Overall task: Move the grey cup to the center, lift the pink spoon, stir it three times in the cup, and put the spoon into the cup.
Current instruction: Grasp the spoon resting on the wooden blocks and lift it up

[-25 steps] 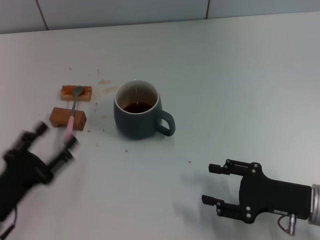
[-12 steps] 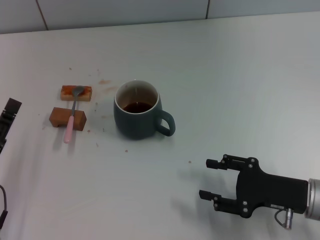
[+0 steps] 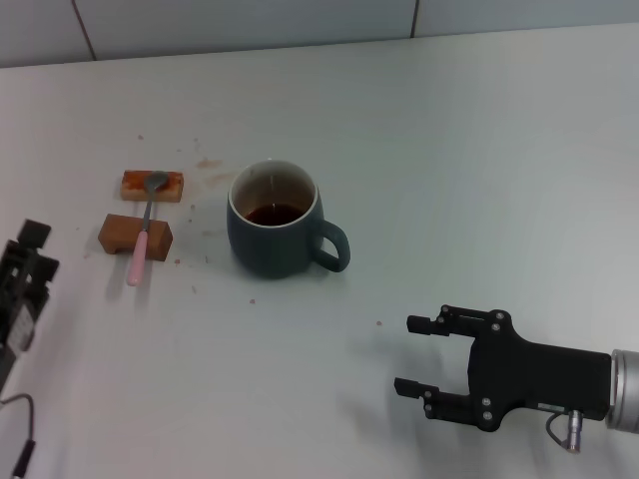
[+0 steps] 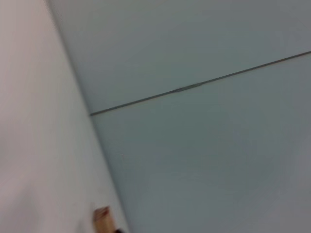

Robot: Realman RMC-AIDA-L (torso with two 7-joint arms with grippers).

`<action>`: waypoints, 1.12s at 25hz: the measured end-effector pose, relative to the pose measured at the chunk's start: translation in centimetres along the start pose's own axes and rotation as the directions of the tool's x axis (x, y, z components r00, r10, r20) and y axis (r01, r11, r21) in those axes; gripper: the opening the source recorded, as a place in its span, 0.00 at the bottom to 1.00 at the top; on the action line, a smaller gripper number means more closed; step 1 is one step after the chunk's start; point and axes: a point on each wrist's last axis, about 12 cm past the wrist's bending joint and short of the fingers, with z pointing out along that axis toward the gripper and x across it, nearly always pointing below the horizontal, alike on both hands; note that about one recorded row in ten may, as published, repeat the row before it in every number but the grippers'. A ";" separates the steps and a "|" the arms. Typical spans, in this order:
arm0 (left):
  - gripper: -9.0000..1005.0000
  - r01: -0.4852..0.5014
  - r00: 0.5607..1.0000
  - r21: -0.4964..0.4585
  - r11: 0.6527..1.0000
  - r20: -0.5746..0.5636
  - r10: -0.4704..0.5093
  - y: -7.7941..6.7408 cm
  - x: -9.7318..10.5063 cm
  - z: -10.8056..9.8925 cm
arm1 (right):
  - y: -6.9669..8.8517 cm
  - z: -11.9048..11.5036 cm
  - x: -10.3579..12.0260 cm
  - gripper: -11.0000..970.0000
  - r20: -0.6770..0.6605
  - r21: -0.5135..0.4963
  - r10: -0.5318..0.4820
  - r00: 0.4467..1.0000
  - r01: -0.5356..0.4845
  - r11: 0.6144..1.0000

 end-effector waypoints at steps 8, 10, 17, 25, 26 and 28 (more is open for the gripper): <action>0.78 0.066 0.998 -0.087 0.994 -0.006 -0.067 0.6 1.8 -0.4 | -0.1 -0.1 -0.1 0.69 0.000 -0.001 -0.005 1.000 0.005 1.000; 0.78 0.086 0.996 -0.105 0.991 -0.003 -0.087 0.7 2.2 -0.4 | -0.2 -0.1 -0.1 0.69 -0.001 0.001 -0.007 1.000 0.007 1.000; 0.77 0.141 0.989 -0.140 0.980 -0.019 -0.145 0.7 3.8 0.4 | -0.4 -0.3 -0.1 0.69 -0.006 0.007 -0.016 1.000 0.016 1.000; 0.76 0.166 0.984 -0.154 0.974 -0.034 -0.173 0.6 4.4 1.1 | -0.7 -0.3 -0.2 0.69 -0.004 0.017 -0.021 1.000 0.021 1.000; 0.76 0.171 0.983 -0.157 0.973 -0.038 -0.179 0.6 4.6 1.2 | -0.7 -0.3 -0.2 0.69 -0.004 0.017 -0.021 1.000 0.021 1.000; 0.76 0.175 0.982 -0.159 0.972 -0.042 -0.184 0.6 4.7 1.4 | -0.7 -0.3 -0.2 0.69 -0.004 0.017 -0.022 1.000 0.022 1.000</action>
